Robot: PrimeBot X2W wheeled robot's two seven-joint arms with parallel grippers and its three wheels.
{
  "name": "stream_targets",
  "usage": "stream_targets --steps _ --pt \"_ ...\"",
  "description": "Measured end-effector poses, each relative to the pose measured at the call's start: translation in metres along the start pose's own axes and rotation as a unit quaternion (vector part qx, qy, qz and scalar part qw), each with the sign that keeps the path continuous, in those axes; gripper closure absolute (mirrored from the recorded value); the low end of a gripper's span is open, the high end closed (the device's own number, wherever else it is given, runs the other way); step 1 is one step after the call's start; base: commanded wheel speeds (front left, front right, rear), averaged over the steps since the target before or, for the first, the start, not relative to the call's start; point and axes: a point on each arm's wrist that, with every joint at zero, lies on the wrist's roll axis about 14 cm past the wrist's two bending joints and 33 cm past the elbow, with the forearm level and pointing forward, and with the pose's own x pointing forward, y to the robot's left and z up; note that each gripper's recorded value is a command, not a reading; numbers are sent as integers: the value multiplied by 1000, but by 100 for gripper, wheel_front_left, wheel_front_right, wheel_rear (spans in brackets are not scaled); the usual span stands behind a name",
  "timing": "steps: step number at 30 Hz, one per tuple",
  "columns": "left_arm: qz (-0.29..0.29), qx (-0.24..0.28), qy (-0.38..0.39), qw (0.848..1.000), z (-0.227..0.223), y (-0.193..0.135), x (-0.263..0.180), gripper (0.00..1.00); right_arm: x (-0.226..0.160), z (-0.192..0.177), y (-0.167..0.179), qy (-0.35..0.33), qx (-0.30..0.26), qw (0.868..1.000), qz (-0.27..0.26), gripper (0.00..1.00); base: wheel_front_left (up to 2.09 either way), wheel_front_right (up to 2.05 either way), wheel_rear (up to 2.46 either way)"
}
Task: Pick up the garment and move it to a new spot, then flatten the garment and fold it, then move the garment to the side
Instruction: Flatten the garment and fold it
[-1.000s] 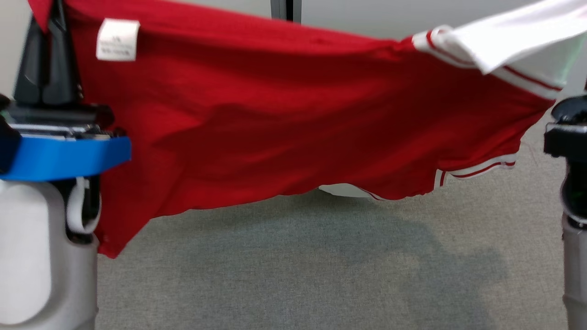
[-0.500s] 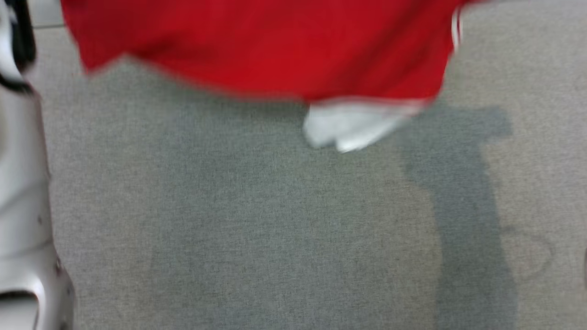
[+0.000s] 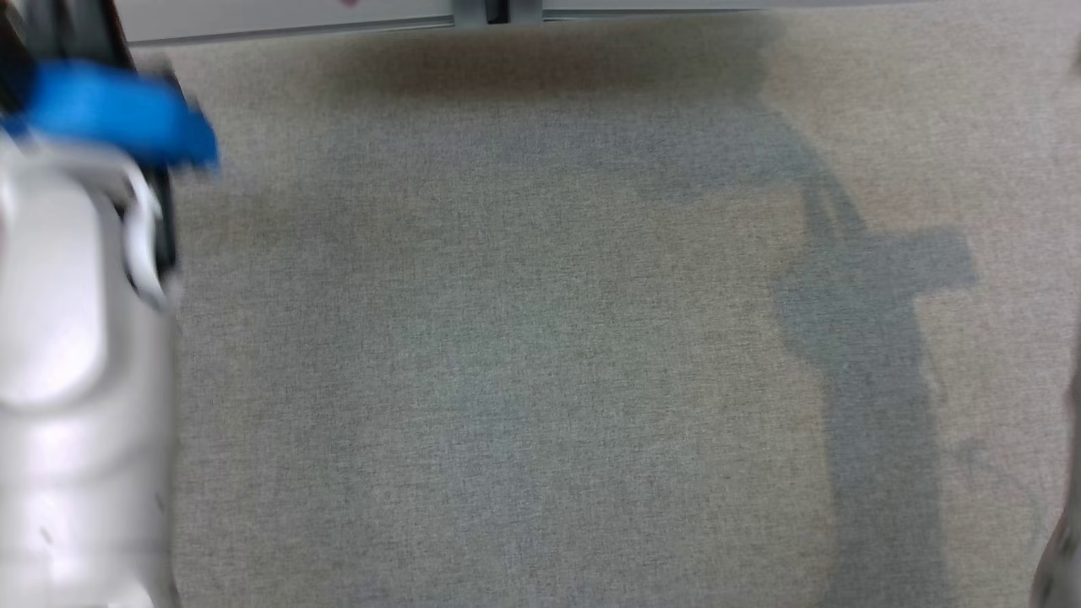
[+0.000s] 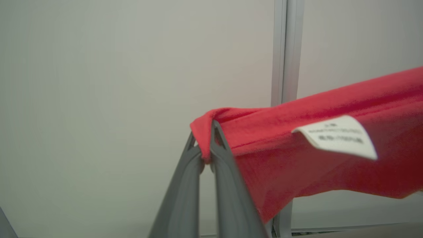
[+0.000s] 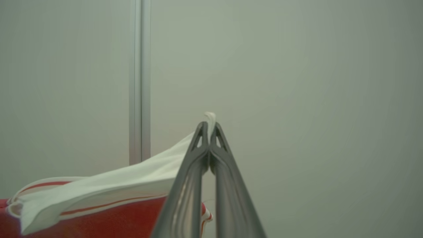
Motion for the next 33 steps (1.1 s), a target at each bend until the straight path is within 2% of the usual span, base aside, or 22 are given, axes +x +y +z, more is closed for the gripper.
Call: stream_targets --steps 3,7,10,14,19,24,33 --pt "10 -16 85 996 -62 -3 -48 100 -65 -54 -8 97 27 994 -29 100 0 0 0" --pt "19 -41 178 983 -120 -12 -115 100 -165 -105 -17 221 54 971 -79 100 0 0 0" --pt "34 -53 238 969 -148 -12 -169 100 -224 -122 -8 290 67 950 -89 100 0 0 0" --pt "59 -69 283 955 -161 -11 -221 100 -287 -128 10 359 86 925 -88 100 0 0 0" --pt "87 -87 311 942 -162 -8 -270 100 -327 -114 22 388 95 913 -85 100 0 0 0" --pt "93 -87 328 936 -156 -9 -310 100 -364 -98 29 413 93 903 -73 100 0 0 0" --pt "95 -94 350 927 -153 -13 -365 100 -411 -73 26 432 87 894 -78 100 0 0 0"
